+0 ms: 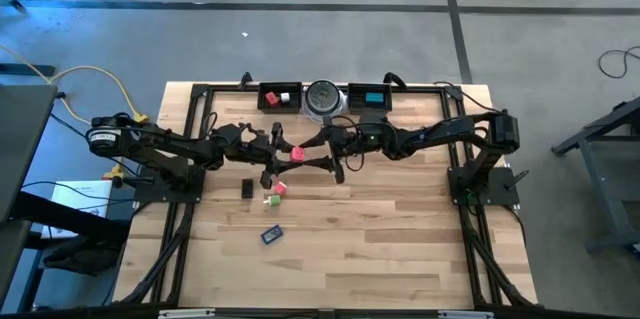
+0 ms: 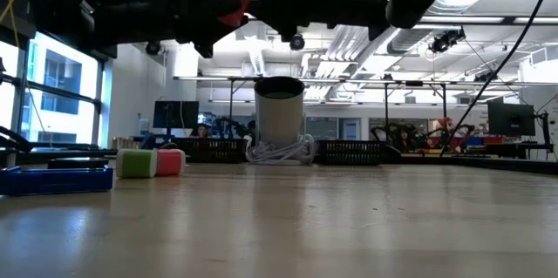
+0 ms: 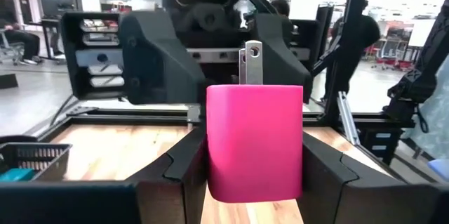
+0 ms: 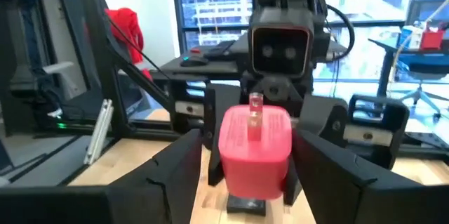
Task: Pick & Place Office items
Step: Put the right pink charger adapter into the left black basket
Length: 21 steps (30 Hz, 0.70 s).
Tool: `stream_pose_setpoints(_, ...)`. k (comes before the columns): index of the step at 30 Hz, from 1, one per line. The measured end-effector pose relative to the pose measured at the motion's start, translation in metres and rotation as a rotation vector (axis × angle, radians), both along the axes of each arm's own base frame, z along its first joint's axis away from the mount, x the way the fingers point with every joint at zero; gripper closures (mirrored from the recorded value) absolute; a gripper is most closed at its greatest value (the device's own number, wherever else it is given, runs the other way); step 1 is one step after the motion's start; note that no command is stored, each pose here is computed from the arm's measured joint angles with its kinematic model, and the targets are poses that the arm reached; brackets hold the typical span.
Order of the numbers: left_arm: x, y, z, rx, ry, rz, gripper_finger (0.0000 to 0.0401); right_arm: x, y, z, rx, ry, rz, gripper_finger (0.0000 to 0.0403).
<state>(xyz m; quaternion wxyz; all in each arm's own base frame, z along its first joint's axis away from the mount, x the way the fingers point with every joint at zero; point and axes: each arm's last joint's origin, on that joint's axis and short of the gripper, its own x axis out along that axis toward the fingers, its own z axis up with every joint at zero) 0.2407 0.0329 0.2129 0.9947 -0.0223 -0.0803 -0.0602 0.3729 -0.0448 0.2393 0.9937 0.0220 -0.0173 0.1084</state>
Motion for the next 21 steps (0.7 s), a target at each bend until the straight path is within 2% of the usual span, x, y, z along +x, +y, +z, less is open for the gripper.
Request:
stream_pose_setpoints(18,0.012,-0.005,0.006,0.020,0.005,0.000,0.0249,0.005,0.002,-0.006,0.001,-0.039,-0.022,0.0196)
stream_pose_setpoints(21,0.016,-0.004,0.005,0.019,0.014,-0.002,0.0249,0.005,0.002,-0.007,0.003,-0.030,-0.022,0.0207)
